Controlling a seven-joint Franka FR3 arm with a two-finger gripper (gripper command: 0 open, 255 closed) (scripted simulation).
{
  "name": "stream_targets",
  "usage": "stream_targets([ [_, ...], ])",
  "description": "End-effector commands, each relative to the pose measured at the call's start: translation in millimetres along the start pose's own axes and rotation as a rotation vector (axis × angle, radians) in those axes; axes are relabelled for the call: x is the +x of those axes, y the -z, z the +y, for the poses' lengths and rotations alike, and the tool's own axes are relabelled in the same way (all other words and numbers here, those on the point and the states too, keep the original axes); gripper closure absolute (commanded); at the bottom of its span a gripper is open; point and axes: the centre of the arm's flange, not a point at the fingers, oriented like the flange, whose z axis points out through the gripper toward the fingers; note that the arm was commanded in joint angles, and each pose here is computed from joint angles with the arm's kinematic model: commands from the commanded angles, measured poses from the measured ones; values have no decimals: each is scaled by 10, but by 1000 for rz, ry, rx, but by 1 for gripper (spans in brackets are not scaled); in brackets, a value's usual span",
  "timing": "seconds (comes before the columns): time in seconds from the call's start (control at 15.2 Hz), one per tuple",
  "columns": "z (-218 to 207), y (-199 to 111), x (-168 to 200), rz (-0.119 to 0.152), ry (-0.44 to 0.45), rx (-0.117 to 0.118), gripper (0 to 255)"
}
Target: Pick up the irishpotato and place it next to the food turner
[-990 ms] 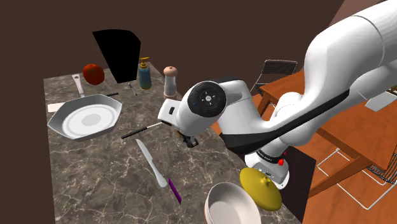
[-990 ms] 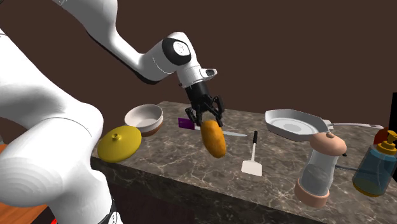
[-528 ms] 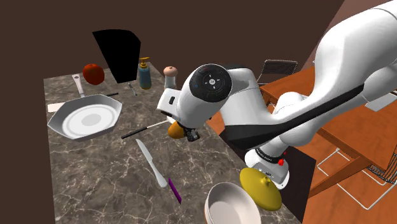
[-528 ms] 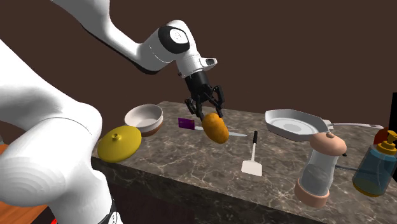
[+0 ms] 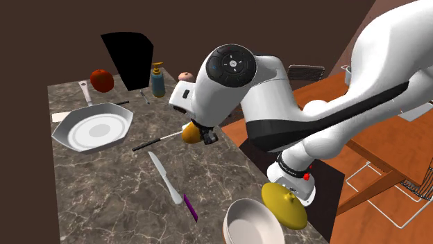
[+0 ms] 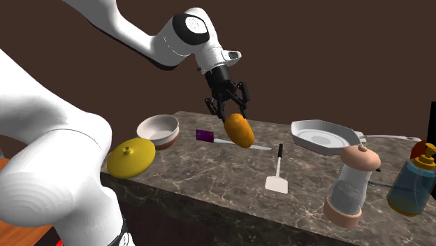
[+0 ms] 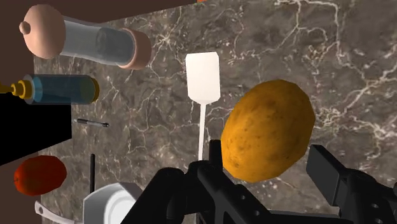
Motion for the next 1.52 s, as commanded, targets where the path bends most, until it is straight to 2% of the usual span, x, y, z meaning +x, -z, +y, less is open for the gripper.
stream_targets([
  [0.0, 169, -68, 81, 0, 0, 0, 255],
  [1.45, 2629, -1215, 1111, 0, 0, 0, 255],
])
